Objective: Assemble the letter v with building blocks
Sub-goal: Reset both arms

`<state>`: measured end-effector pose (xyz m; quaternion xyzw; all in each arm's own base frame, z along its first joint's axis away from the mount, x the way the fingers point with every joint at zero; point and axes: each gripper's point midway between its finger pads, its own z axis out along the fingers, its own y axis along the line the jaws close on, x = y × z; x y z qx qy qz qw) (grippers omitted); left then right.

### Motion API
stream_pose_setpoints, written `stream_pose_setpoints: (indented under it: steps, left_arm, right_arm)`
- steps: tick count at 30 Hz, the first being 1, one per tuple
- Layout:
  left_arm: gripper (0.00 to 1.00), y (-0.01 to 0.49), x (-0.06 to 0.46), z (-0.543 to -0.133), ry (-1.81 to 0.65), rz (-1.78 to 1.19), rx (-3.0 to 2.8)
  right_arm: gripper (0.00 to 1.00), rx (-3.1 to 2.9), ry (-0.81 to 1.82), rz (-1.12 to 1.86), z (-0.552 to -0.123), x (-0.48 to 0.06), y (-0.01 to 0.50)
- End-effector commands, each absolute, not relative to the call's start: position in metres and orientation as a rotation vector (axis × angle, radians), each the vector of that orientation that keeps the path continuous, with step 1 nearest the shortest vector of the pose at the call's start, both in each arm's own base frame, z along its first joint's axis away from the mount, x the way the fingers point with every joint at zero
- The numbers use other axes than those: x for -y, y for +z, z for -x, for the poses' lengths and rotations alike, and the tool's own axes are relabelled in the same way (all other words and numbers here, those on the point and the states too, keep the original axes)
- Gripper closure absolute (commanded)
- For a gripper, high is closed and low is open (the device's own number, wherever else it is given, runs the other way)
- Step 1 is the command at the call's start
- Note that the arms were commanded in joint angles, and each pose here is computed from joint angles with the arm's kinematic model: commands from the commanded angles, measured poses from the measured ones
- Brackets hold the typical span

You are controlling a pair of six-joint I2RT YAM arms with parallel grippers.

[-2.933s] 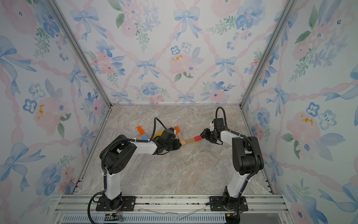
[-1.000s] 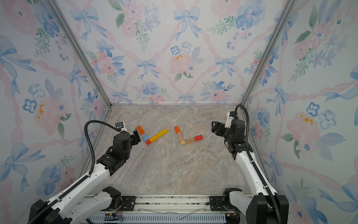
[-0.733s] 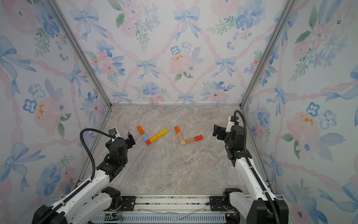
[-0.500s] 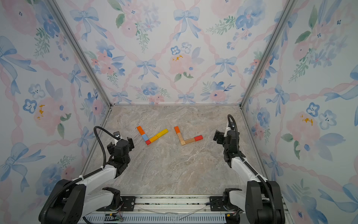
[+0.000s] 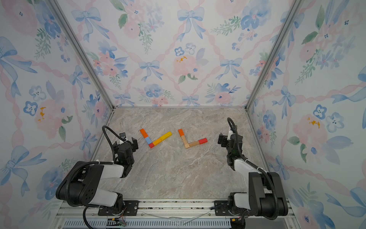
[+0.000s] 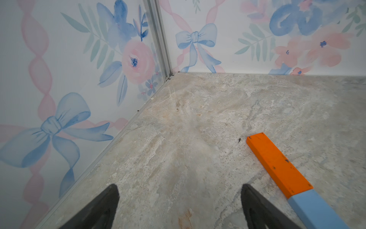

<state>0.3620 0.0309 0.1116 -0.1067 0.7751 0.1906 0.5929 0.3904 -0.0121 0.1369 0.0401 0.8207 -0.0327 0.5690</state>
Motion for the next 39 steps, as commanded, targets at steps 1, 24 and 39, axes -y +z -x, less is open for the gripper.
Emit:
stream_pose_setpoints:
  steps: [1, 24, 39]
  left_arm:
    - [0.02, 0.122, -0.021, -0.372, 0.396, 0.177, -1.756]
    - [0.02, 0.105, -0.021, -0.373, 0.203, 0.131, -1.783]
    - [0.02, 0.106, -0.021, -0.373, 0.203, 0.132, -1.779]
  right_arm:
    - [0.04, -1.899, -0.061, -0.031, -0.390, 0.001, 0.131]
    - [0.04, -1.923, -0.057, -0.008, -0.399, -0.003, 0.095]
    - [0.04, -1.923, -0.062, -0.005, -0.400, -0.004, 0.096]
